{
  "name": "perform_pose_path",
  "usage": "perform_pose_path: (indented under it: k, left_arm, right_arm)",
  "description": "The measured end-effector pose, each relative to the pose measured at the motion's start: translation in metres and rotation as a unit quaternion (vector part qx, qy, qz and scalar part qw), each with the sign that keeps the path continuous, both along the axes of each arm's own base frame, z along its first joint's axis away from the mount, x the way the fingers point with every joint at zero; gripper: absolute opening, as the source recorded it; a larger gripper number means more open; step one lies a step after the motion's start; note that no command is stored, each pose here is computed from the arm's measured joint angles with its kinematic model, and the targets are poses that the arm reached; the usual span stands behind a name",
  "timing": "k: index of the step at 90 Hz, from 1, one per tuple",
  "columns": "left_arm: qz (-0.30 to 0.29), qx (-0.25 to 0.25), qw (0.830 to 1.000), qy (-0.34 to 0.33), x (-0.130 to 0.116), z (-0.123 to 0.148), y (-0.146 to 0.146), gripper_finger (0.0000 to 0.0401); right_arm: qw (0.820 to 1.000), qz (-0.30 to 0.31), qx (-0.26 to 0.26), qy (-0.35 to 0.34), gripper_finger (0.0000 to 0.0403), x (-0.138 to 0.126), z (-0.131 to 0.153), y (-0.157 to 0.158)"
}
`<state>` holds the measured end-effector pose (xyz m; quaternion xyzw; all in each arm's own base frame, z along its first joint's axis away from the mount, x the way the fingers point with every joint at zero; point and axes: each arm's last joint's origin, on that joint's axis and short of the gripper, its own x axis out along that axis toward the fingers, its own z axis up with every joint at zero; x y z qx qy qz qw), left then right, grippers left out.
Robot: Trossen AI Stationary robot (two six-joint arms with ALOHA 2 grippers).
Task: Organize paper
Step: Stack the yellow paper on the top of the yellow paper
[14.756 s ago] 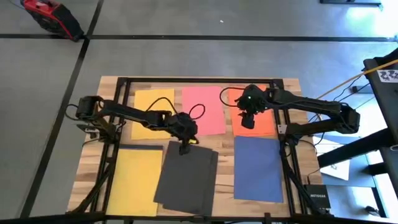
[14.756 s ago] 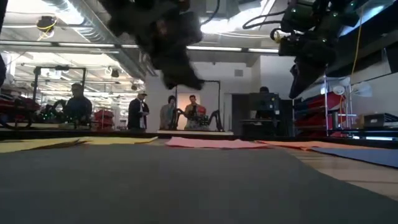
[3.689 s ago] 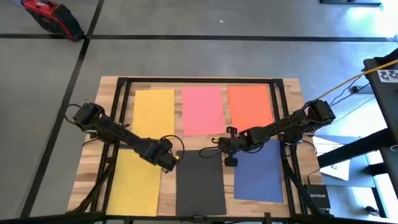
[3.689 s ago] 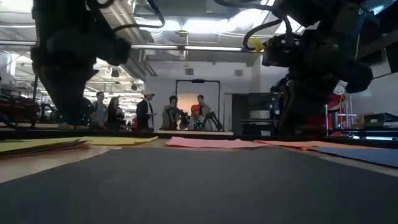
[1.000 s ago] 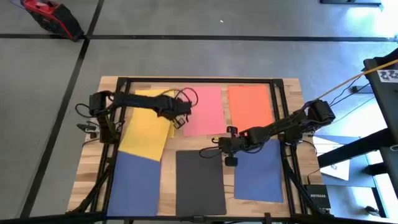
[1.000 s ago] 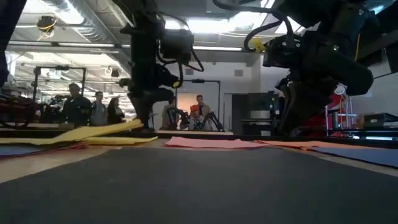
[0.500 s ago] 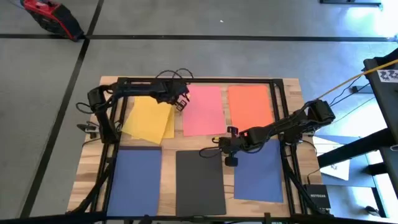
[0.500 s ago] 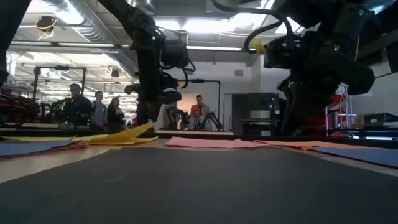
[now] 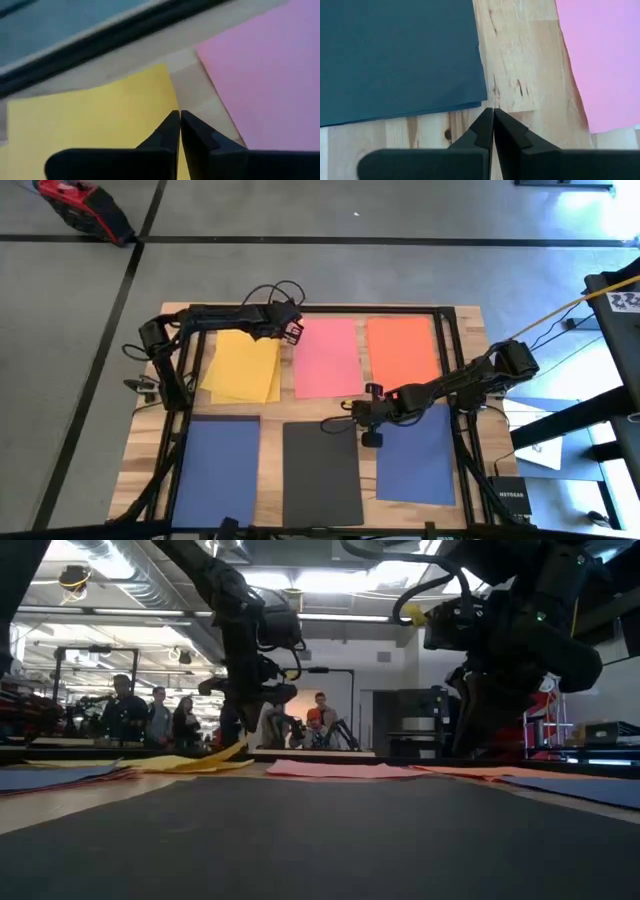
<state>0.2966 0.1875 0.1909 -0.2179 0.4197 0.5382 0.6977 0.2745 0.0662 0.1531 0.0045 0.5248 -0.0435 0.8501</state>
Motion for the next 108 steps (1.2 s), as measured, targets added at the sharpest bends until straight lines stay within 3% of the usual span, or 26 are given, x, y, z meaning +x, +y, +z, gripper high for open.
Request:
perform_pose_path:
  k: [22,40,72,98,108]
  left_arm:
    - [0.018,0.005,1.000,-0.005,-0.0031,0.0003,0.0056,0.0037]
    - [-0.023,0.006,0.999,0.033,-0.0063,0.0000,0.0088,0.0051]
    - [-0.100,-0.004,0.994,0.054,-0.0028,-0.0002,0.0064,0.0052]
    - [-0.109,0.004,0.993,0.048,-0.0001,0.0008,0.0063,0.0110]
    - [-0.139,0.005,0.988,0.066,0.0008,0.0007,0.0046,0.0130]
  right_arm:
    - [1.000,0.000,0.000,0.000,0.0070,0.0001,0.0000,0.0000]
    - [1.000,-0.001,0.001,0.000,0.0115,0.0000,0.0000,0.0000]
    - [1.000,-0.002,0.001,0.000,0.0120,0.0000,0.0000,0.0000]
    - [1.000,-0.002,0.001,0.000,0.0120,0.0000,0.0000,0.0000]
    - [1.000,0.000,0.000,0.000,0.0120,0.0001,0.0000,-0.0001]
